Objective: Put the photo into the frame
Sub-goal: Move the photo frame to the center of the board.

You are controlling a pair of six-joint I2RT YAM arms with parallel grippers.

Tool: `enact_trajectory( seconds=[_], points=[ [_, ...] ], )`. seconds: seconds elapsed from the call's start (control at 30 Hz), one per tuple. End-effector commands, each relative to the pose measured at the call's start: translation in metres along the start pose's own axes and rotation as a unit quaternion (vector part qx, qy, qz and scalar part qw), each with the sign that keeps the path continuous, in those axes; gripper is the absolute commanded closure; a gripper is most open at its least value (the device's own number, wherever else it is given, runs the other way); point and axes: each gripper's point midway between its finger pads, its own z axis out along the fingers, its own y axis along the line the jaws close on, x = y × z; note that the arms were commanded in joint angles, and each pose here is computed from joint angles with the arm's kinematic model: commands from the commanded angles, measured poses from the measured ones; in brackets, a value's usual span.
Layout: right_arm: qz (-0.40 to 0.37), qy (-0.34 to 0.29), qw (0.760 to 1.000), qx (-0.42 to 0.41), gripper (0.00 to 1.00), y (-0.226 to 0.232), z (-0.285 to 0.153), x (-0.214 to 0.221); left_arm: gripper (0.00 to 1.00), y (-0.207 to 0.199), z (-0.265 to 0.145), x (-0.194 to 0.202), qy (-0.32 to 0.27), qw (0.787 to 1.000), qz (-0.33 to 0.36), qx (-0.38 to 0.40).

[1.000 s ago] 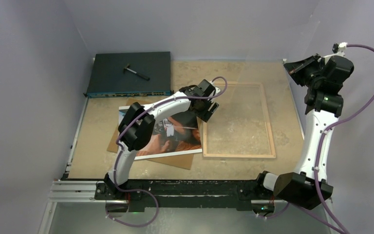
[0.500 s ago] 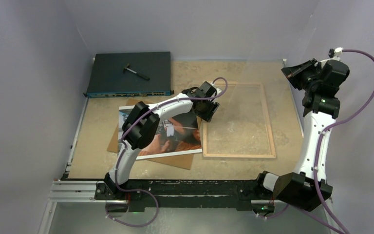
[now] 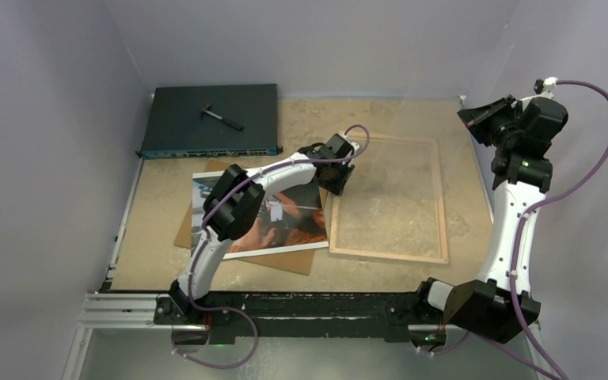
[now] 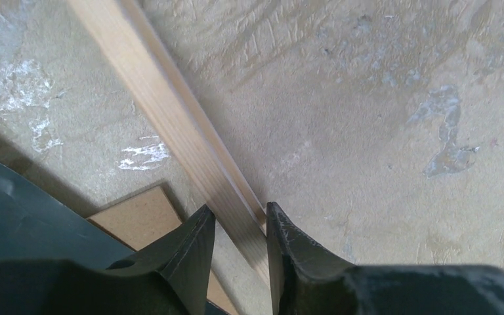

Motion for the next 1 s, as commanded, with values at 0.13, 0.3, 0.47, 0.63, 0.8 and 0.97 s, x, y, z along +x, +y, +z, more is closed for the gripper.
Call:
enact_trajectory(
  seconds=[0.13,0.3,0.47,0.63,0.8,0.97],
  points=[
    [-0.014,-0.042,0.999,-0.012,1.00,0.011,-0.008,-0.018,0.89,-0.038,-0.027,-0.058,-0.098,0.995,0.013,0.020],
    [-0.016,-0.045,0.999,-0.012,1.00,0.012,-0.009,-0.020,0.93,-0.045,-0.042,-0.073,-0.123,0.992,-0.003,0.030],
    [-0.016,-0.045,0.999,-0.015,1.00,0.013,-0.009,-0.020,0.95,-0.052,-0.059,-0.087,-0.141,0.989,-0.026,0.039],
    [-0.011,-0.040,0.999,-0.023,1.00,0.014,-0.008,-0.016,1.00,-0.035,-0.079,-0.091,-0.157,0.986,-0.059,0.010],
    [-0.006,-0.037,0.999,-0.035,1.00,0.018,-0.009,-0.014,1.00,-0.011,-0.089,-0.082,-0.151,0.984,-0.099,-0.014],
    [0.008,-0.021,0.998,-0.061,1.00,0.023,-0.006,-0.006,1.00,0.033,-0.101,-0.064,-0.152,0.978,-0.127,-0.061]
  ],
)
